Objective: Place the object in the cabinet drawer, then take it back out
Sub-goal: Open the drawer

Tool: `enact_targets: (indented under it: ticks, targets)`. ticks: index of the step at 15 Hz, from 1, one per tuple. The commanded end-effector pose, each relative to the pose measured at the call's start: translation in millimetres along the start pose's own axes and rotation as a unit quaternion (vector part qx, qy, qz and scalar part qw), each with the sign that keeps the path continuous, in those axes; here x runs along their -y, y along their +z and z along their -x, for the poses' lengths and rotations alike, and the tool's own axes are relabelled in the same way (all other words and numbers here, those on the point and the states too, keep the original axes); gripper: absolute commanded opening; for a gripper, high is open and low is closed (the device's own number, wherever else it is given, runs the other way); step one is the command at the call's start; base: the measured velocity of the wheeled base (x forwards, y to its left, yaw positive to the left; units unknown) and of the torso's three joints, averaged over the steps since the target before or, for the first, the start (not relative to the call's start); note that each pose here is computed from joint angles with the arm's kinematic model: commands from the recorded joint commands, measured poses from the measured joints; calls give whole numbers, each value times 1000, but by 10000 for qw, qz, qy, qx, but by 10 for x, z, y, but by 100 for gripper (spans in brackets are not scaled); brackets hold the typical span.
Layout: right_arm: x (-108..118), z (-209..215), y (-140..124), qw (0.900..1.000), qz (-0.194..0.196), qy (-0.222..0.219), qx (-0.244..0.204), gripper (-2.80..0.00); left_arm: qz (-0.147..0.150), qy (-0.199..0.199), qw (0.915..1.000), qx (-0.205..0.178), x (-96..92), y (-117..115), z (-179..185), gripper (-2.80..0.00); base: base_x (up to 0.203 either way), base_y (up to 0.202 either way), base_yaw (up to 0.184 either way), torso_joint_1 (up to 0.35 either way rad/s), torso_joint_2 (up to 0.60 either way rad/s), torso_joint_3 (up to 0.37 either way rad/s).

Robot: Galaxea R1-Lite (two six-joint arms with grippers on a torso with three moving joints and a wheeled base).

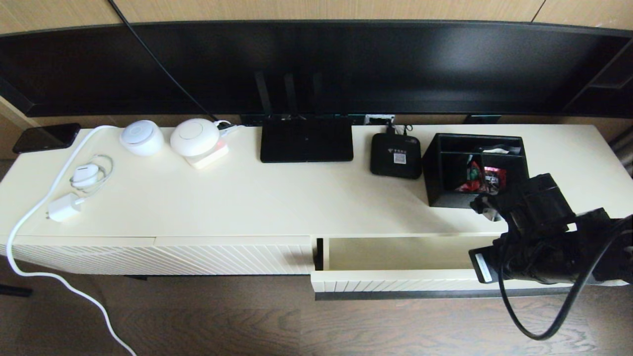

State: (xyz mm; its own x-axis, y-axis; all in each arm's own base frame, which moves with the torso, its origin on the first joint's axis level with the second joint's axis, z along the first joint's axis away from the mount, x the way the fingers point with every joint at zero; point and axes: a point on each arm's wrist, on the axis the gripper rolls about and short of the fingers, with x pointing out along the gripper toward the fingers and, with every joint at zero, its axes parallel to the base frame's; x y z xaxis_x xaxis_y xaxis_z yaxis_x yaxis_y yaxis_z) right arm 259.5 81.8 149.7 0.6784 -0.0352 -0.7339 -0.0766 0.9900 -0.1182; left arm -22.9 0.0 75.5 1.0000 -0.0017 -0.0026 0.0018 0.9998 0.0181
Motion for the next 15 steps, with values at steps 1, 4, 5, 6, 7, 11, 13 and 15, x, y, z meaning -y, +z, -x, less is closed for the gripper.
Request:
enact_targets:
  ticks: [1,4,5,6,7,11,13,15]
  targets:
    - [4,23,-35,10000,28,-1,-19,-280,-2,1,10000,-4,0,3,0,-280,0,0,0,0,0,0]
    - [7,11,-173,9997,131,-25,-217,-280,-2,1,10000,-3,0,-1,0,-280,0,0,0,0,0,0]
    - [5,17,-212,9995,158,-22,-270,-280,-2,1,10000,-10,0,0,-1,-280,0,0,0,0,0,0]
    - [7,21,-242,9993,176,-24,-322,-280,-2,1,10000,-10,0,0,-1,-280,0,0,0,0,0,0]
    - [12,36,-255,9992,181,-20,-345,-280,-2,1,10000,-10,0,0,-1,-280,0,0,0,0,0,0]
    - [40,120,-358,9984,231,-23,-522,-280,-2,1,10000,-3,0,4,0,-280,0,0,0,0,0,0]
    - [53,146,-461,9976,265,-28,-636,-280,-2,1,10000,-10,0,0,-1,-280,0,0,0,0,0,0]
    - [56,156,-570,9965,320,-26,-768,-280,-2,1,10000,-10,0,0,-1,-280,0,0,0,0,0,0]
